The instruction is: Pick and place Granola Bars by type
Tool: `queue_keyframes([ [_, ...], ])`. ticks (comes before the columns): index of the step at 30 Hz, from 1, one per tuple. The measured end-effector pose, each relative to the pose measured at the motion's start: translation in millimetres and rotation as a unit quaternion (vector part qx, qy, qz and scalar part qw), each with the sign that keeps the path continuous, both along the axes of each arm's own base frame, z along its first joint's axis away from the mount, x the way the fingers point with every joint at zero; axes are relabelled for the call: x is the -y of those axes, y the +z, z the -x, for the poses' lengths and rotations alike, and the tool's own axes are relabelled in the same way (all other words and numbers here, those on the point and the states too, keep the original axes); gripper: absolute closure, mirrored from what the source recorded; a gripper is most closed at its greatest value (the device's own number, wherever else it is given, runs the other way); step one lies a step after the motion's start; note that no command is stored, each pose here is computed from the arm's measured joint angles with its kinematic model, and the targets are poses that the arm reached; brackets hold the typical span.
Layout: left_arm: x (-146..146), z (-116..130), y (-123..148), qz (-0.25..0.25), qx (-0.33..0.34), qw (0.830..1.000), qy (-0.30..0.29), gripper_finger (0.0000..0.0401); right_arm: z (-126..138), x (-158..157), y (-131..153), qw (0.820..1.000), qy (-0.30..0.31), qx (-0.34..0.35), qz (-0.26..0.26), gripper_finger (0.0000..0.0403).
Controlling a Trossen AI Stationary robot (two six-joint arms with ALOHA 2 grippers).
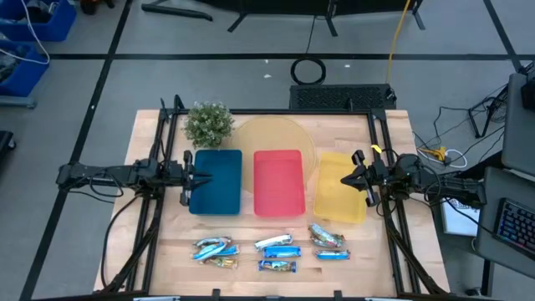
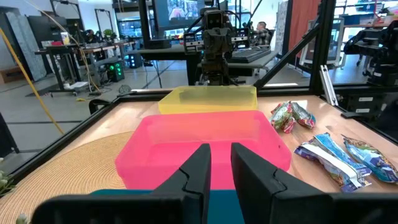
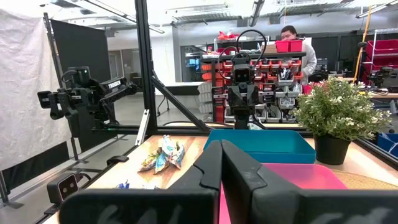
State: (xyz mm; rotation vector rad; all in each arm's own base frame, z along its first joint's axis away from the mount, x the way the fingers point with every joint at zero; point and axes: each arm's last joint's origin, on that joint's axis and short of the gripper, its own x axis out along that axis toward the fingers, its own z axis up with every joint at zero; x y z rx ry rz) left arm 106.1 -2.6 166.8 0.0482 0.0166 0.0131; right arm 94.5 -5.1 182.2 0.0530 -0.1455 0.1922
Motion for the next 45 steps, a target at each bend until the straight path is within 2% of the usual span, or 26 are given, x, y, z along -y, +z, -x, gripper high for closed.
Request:
queue_keyframes([
  [42, 0.0, 0.0, 0.0, 0.0, 0.0, 1.0, 0.0, 0.0334, 0.0, 0.0, 0.0, 1.0, 0.0, 0.0, 0.0, 0.0403],
  [45, 0.0, 0.0, 0.0, 0.0, 0.0, 1.0, 0.0, 0.0334, 0.0, 0.0, 0.0, 1.0, -0.004, 0.005, 0.024, 0.0403],
])
